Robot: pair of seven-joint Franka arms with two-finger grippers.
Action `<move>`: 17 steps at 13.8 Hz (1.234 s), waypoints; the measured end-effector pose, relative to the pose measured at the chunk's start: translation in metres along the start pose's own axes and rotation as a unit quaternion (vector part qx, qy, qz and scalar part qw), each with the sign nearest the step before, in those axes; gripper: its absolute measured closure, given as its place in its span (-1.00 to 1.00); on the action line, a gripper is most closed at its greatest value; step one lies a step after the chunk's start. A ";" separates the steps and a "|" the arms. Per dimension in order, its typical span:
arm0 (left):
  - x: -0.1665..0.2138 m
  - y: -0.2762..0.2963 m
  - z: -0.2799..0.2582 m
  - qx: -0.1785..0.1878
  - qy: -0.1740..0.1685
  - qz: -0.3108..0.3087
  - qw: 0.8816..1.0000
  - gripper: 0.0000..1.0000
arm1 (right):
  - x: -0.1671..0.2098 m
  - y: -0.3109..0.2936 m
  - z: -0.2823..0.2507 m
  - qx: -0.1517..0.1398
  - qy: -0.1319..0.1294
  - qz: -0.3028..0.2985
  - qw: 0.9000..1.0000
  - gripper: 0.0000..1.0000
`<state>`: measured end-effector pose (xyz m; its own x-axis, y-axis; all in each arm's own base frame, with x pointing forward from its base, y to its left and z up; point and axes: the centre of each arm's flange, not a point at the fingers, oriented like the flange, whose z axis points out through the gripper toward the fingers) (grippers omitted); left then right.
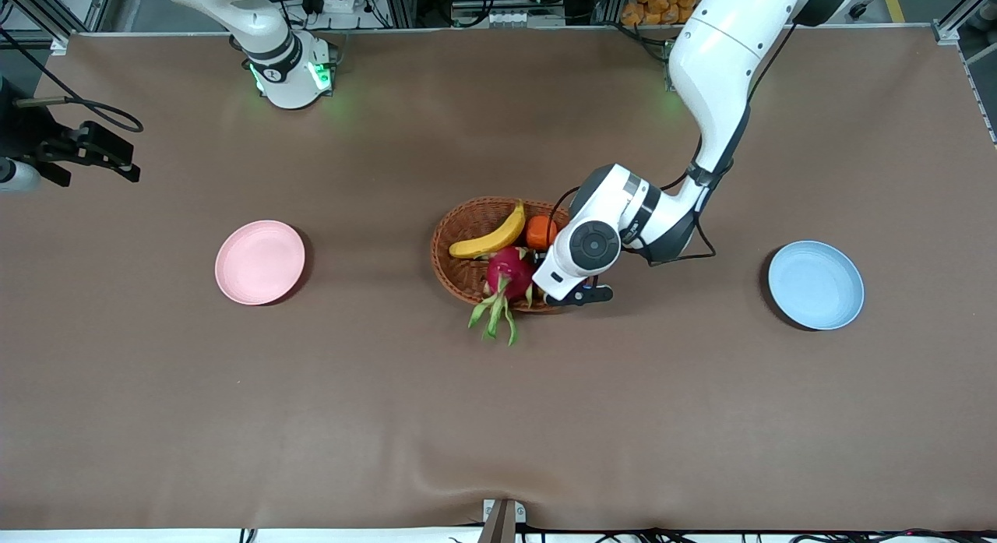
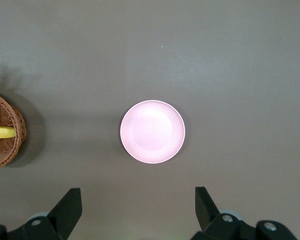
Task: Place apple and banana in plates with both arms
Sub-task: 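Lower the left gripper onto the red apple and close it, then lift the red apple and carry it to the light blue plate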
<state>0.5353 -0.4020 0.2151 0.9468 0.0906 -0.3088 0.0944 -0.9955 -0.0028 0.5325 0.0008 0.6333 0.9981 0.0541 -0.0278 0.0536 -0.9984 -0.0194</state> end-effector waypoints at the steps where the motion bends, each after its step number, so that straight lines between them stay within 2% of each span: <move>1: 0.000 0.000 0.000 0.000 0.000 0.000 1.000 -0.91 | 0.000 0.000 0.000 0.000 0.000 0.000 1.000 -1.00; 3: 0.000 0.000 -0.001 0.001 0.001 0.000 1.000 -0.48 | 0.000 0.000 0.000 0.000 0.000 0.000 1.000 -1.00; 4: 0.000 0.000 -0.003 0.001 0.000 0.001 1.000 -0.44 | 0.000 0.000 0.000 0.000 0.000 0.000 1.000 -1.00; 7: -0.005 0.001 -0.028 0.007 -0.005 0.003 1.000 -0.44 | 0.001 0.001 0.001 0.000 -0.001 0.001 1.000 -1.00; 11: -0.024 -0.014 -0.109 0.008 0.004 0.003 1.000 -0.44 | 0.001 0.001 0.002 0.000 -0.001 0.001 1.000 -1.00; 14: -0.019 -0.051 -0.163 -0.005 0.023 -0.004 1.000 -0.44 | 0.001 0.001 0.002 0.000 -0.001 0.001 1.000 -1.00; 17: 0.008 -0.112 -0.189 -0.016 0.032 0.012 0.999 -0.44 | 0.001 0.000 0.002 0.000 -0.001 0.000 1.000 -1.00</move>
<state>0.5906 -0.2852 0.3929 0.9663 0.0697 -0.2476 0.0805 -0.9962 0.0335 0.5337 0.0007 0.6314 0.9981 0.0535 -0.0305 0.0529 -0.9984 -0.0189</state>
